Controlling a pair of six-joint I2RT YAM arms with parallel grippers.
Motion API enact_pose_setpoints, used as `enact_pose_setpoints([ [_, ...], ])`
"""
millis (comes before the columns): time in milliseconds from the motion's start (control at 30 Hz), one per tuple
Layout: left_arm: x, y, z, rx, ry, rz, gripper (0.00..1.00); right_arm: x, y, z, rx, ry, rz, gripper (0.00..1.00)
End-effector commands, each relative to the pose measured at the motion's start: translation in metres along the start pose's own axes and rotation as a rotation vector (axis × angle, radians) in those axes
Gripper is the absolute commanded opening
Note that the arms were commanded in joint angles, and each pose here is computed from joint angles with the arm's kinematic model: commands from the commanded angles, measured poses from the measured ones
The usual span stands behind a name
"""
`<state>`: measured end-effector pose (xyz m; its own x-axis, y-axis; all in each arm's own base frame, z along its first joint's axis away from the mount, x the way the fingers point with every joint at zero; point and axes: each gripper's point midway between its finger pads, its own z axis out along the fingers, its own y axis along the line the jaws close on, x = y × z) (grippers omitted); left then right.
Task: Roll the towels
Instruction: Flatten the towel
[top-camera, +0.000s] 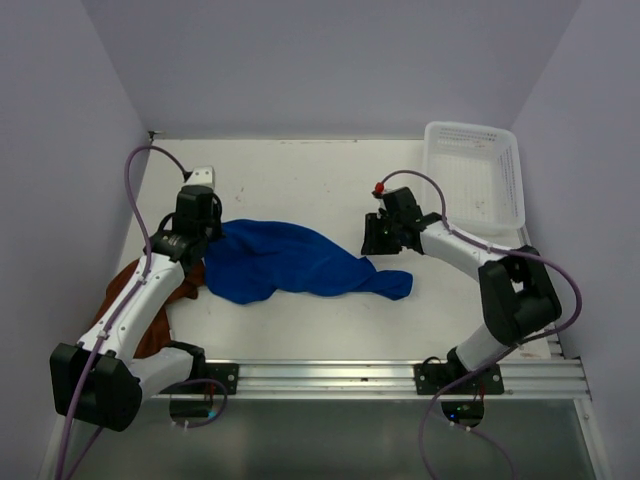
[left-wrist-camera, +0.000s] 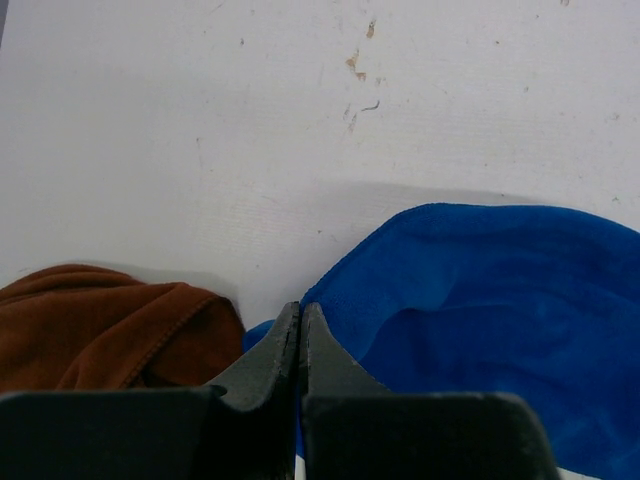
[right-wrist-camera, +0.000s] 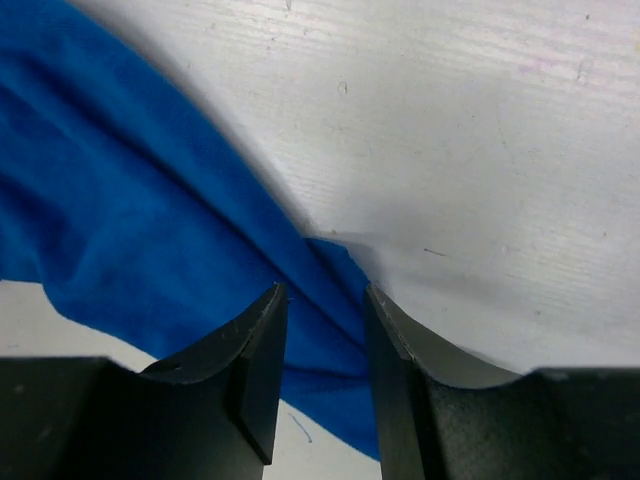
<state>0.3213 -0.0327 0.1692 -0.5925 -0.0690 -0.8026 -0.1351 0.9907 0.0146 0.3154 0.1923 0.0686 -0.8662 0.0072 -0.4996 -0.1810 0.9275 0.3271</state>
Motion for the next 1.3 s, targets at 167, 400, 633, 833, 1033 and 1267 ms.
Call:
enact_pose_setpoints([
  [167,-0.018,-0.003,-0.003,0.015,-0.073,0.011,0.0,-0.008,-0.005,0.032,-0.011,-0.001,-0.075,0.38],
  [400,-0.017,-0.003,-0.003,0.014,-0.072,0.011,0.0,0.005,-0.004,0.044,-0.036,0.059,-0.075,0.34],
  [633,-0.018,-0.002,-0.003,0.012,-0.074,0.012,0.0,0.01,-0.012,0.048,-0.011,0.079,-0.083,0.23],
  [833,-0.018,-0.003,-0.003,0.014,-0.074,0.013,0.0,0.015,-0.016,0.051,0.003,0.095,-0.098,0.15],
  [1033,-0.018,-0.002,-0.004,0.011,-0.076,0.012,0.0,0.014,-0.022,0.05,0.035,0.094,-0.11,0.0],
  [1267,-0.02,0.003,-0.005,-0.017,-0.089,-0.002,0.0,-0.014,-0.017,0.026,0.067,0.029,-0.124,0.0],
])
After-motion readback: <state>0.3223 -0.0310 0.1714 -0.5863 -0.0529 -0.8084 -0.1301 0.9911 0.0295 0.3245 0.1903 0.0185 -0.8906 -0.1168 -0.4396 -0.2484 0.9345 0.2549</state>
